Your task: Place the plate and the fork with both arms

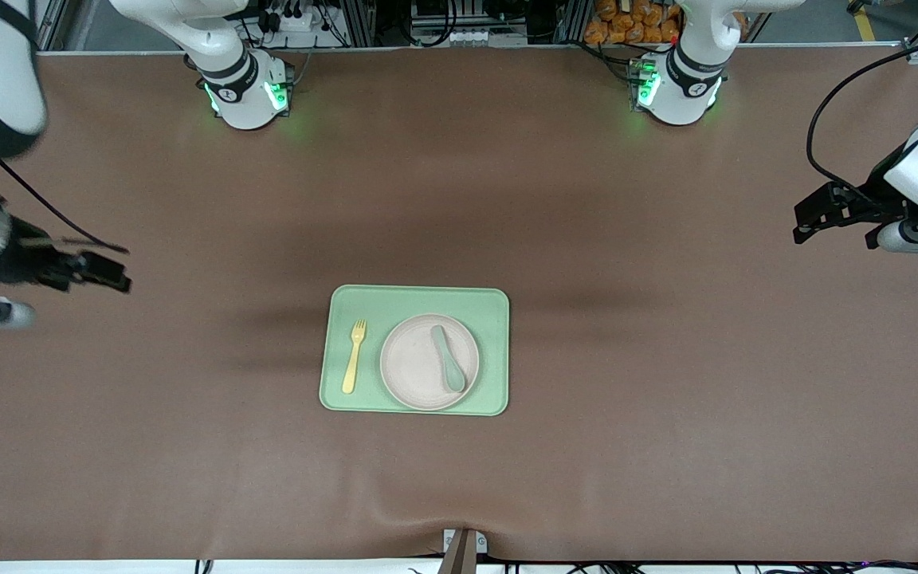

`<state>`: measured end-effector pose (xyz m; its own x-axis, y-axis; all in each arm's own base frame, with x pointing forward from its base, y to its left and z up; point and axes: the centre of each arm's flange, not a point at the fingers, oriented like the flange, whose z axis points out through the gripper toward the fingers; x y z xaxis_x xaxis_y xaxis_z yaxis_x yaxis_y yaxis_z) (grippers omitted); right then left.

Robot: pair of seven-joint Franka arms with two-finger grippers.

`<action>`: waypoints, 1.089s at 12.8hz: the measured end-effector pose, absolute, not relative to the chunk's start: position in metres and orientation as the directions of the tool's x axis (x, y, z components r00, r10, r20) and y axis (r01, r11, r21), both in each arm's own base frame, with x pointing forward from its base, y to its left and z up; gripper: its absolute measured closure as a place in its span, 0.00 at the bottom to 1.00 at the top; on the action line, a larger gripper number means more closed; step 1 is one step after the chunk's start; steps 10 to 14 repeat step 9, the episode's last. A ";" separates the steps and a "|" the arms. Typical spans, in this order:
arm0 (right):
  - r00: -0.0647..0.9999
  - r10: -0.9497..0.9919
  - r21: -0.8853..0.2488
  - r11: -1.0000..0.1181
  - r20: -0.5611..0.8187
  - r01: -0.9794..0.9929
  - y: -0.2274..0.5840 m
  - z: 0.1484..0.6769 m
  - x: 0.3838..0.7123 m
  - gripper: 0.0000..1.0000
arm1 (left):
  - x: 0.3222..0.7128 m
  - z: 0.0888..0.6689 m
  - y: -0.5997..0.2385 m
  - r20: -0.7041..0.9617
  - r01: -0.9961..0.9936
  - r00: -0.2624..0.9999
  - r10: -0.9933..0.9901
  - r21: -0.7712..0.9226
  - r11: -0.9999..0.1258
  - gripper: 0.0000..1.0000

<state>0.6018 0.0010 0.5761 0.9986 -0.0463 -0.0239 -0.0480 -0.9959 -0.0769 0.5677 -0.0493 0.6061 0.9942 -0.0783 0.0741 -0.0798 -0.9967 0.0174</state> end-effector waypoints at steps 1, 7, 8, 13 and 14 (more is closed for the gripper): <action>0.999 -0.039 -0.080 -0.996 -0.012 -0.040 -0.001 0.598 0.588 0.00 | 0.568 0.606 -0.049 0.074 -0.080 0.994 -0.078 0.017 -0.997 0.00; 1.000 -0.010 -0.032 -0.999 -0.008 -0.010 -0.008 0.636 0.559 0.00 | 0.567 0.606 -0.049 0.069 -0.080 0.995 -0.079 0.017 -0.997 0.00; 1.000 -0.016 -0.031 -0.999 -0.008 -0.016 -0.012 0.640 0.557 0.00 | 0.566 0.607 -0.049 0.065 -0.080 0.995 -0.079 0.017 -0.997 0.00; 1.000 -0.028 -0.032 -0.999 -0.007 -0.028 -0.019 0.644 0.555 0.00 | 0.566 0.608 -0.049 0.059 -0.080 0.995 -0.079 0.017 -0.997 0.00; 1.000 -0.028 -0.032 -0.999 -0.007 -0.028 -0.019 0.644 0.555 0.00 | 0.566 0.608 -0.049 0.059 -0.080 0.995 -0.079 0.017 -0.997 0.00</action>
